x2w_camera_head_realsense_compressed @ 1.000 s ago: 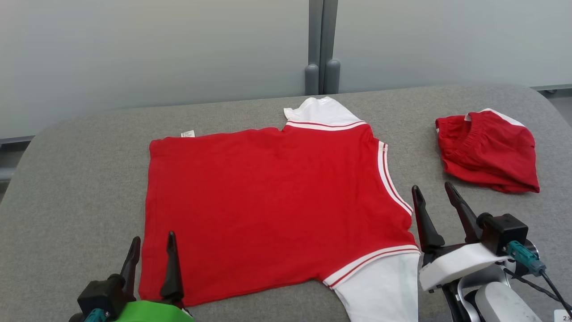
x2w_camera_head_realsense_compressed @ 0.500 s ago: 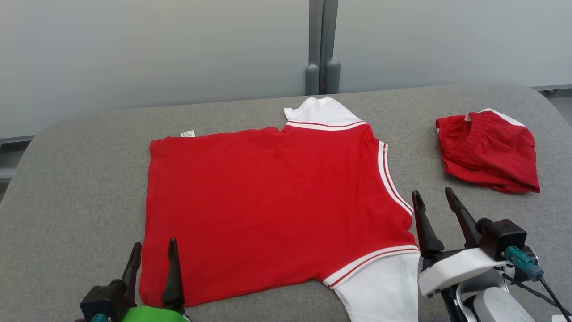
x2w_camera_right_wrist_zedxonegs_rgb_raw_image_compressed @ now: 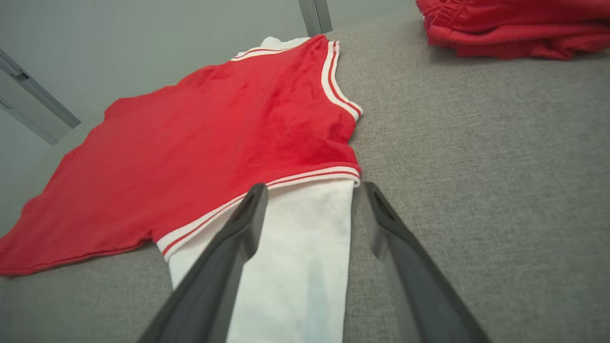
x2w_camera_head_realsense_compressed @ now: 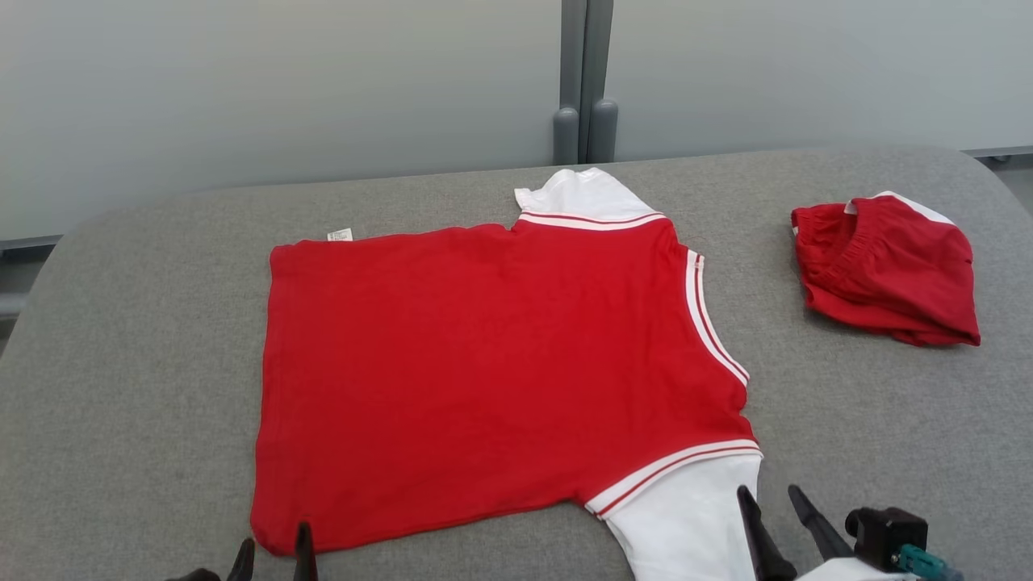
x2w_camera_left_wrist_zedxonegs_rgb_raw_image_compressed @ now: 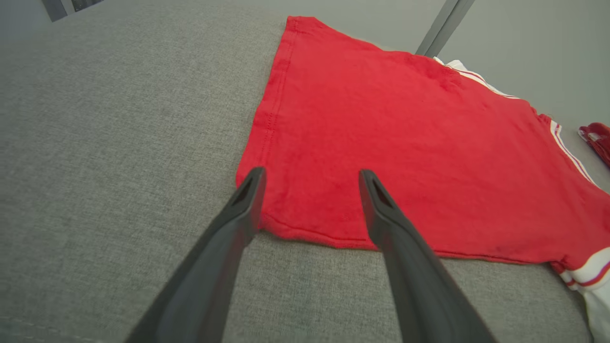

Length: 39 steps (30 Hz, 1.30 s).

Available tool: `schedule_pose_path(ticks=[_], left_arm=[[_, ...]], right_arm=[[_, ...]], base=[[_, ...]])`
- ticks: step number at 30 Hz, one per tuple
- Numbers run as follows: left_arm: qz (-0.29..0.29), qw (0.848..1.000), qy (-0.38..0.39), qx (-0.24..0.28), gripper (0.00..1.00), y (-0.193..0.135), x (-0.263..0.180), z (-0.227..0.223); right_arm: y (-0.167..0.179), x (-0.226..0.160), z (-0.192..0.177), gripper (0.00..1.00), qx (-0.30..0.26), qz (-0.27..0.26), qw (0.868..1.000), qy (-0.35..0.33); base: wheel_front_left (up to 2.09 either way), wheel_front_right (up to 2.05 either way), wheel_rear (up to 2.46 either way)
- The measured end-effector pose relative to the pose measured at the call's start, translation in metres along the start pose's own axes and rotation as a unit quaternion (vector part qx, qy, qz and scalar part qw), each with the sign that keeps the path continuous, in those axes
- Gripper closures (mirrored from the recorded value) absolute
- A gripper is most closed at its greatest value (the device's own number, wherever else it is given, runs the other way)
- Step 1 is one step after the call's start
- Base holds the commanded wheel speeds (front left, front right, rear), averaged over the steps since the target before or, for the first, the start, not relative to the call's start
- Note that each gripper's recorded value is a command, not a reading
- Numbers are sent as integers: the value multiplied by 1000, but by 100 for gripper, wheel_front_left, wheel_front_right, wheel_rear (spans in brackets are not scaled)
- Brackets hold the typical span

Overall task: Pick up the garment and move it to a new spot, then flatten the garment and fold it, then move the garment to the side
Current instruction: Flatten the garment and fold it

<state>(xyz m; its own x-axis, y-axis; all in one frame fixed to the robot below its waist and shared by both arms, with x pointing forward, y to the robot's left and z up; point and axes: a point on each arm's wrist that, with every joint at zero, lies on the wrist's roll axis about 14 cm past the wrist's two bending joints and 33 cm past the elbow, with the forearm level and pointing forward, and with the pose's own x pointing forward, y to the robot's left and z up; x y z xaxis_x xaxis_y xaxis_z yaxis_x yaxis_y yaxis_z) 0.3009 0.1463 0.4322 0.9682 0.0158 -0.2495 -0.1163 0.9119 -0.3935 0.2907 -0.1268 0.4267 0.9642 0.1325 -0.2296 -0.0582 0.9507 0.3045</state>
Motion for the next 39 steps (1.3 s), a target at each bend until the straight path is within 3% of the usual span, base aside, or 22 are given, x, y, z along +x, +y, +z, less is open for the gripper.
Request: schedule_pose_path(ticks=[7,16,25,26,27,32,33,38,39], left_arm=[[54,994,61,-66,0,29,-3,-26],[76,977,98,-173,0,30,6,-42],[93,964,109,-223,0,33,20,-48],[93,963,111,-228,13,32,21,-49],[92,962,111,-233,40,31,22,-49],[90,960,112,-239,94,27,30,-48],[90,960,112,-239,100,27,30,-48],[84,962,104,-237,100,22,34,-45],[82,963,102,-235,100,21,35,-45]], right_arm=[[1,-13,-32,0,9,10,998,55],[4,-17,-43,0,33,17,997,72],[1,-21,-54,0,45,15,995,90],[0,-21,-55,0,47,13,994,93],[-1,-22,-57,0,48,11,994,96],[0,-25,-69,0,67,12,990,120],[0,-25,-69,0,67,12,990,120],[2,-27,-77,0,81,10,988,134],[2,-28,-79,8,82,11,987,139]], base=[[0,0,0],[0,0,0],[0,0,0],[0,0,0],[0,0,0],[0,0,0],[0,0,0],[0,0,0],[0,0,0]])
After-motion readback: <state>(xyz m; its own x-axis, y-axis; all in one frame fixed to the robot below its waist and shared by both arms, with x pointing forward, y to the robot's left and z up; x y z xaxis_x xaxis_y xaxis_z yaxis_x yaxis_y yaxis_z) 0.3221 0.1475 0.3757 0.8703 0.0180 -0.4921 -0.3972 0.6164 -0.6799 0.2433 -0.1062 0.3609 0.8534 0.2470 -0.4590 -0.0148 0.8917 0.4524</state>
